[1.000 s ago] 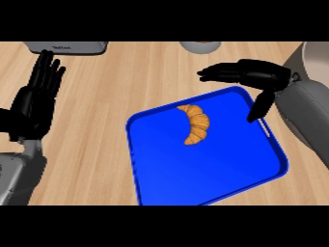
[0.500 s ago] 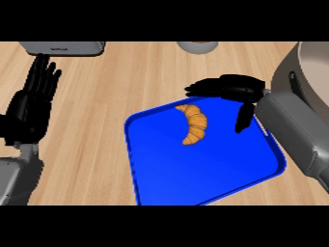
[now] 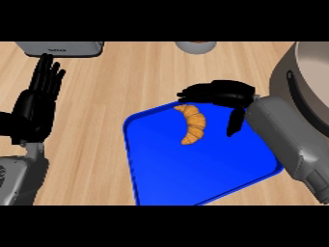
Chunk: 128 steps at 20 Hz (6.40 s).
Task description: Pick the croissant from the tray and place it in the pot
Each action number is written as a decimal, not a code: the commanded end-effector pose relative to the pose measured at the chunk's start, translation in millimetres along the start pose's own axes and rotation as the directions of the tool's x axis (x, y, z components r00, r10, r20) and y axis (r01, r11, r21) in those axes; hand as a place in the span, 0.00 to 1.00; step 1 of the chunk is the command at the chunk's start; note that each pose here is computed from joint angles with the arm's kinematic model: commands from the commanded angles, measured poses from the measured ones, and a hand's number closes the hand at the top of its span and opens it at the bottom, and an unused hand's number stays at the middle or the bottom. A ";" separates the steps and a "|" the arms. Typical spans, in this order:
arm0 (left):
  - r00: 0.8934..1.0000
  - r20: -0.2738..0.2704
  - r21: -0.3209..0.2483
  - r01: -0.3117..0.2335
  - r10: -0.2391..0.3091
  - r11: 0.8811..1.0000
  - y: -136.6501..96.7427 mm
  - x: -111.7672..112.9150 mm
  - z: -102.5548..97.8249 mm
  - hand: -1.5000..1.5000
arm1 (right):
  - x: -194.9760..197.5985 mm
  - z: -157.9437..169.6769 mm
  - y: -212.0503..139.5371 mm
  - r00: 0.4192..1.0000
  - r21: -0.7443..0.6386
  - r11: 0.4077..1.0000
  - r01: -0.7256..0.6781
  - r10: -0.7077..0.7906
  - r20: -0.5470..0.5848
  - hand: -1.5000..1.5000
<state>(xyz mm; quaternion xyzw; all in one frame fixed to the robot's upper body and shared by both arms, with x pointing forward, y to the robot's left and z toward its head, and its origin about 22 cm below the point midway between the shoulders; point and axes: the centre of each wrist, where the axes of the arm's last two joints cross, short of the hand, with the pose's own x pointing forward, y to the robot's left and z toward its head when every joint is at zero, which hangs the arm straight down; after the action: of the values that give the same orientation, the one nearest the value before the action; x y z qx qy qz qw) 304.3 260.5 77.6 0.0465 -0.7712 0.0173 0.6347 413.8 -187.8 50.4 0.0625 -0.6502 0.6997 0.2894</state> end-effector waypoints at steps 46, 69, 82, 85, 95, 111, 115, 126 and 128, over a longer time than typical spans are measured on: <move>1.000 0.003 0.022 0.009 -0.009 1.000 10.7 2.8 -1.3 0.50 | -4.0 -47.3 19.4 0.680 -0.407 0.895 -0.182 -0.184 -0.710 1.00; 1.000 -0.017 0.067 0.011 -0.010 0.998 29.1 -11.0 10.5 0.50 | 31.8 -32.4 -124.3 -0.100 -0.206 0.448 -0.870 -0.569 -0.816 1.00; 1.000 -0.006 0.038 0.008 -0.008 0.999 23.7 2.7 7.7 0.50 | 27.8 140.9 -75.5 -0.170 -0.189 0.475 -0.859 -0.614 -0.771 1.00; 1.000 0.008 0.030 0.006 -0.007 1.000 17.6 -3.5 1.4 0.50 | 36.3 160.1 -55.2 -0.152 -0.214 0.468 -0.857 -0.628 -0.764 1.00; 1.000 0.002 0.000 -0.004 0.004 1.000 8.2 6.1 -1.9 0.50 | 3.0 238.5 -10.0 -0.213 -0.198 0.517 -0.833 -0.629 -0.748 1.00; 1.000 0.016 -0.002 -0.009 0.009 1.000 3.9 9.0 -5.1 0.50 | -9.1 251.8 5.4 0.059 -0.568 0.411 -0.714 -0.772 -0.633 0.00; 1.000 -0.002 0.006 -0.007 0.007 1.000 8.9 -2.5 3.0 0.50 | -5.0 250.6 -14.2 0.189 -0.618 0.242 -0.748 -0.815 -0.548 0.00; 1.000 -0.006 0.020 -0.004 0.004 1.000 19.0 -16.0 11.7 0.50 | 27.5 311.6 -4.9 0.405 -0.625 -0.158 -0.765 -0.872 -0.276 0.00; 1.000 0.006 0.012 -0.006 0.005 1.000 11.9 -3.3 6.8 0.50 | 31.1 308.4 16.8 0.415 -0.620 -0.161 -0.768 -0.863 -0.289 0.00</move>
<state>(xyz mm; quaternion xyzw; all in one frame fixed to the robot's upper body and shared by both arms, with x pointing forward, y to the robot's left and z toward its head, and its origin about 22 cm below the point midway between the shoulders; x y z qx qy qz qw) 303.4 271.0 78.4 0.0486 -0.7708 0.0229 0.6348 319.6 -456.8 110.3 -0.5192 -0.6012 -0.2157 0.5678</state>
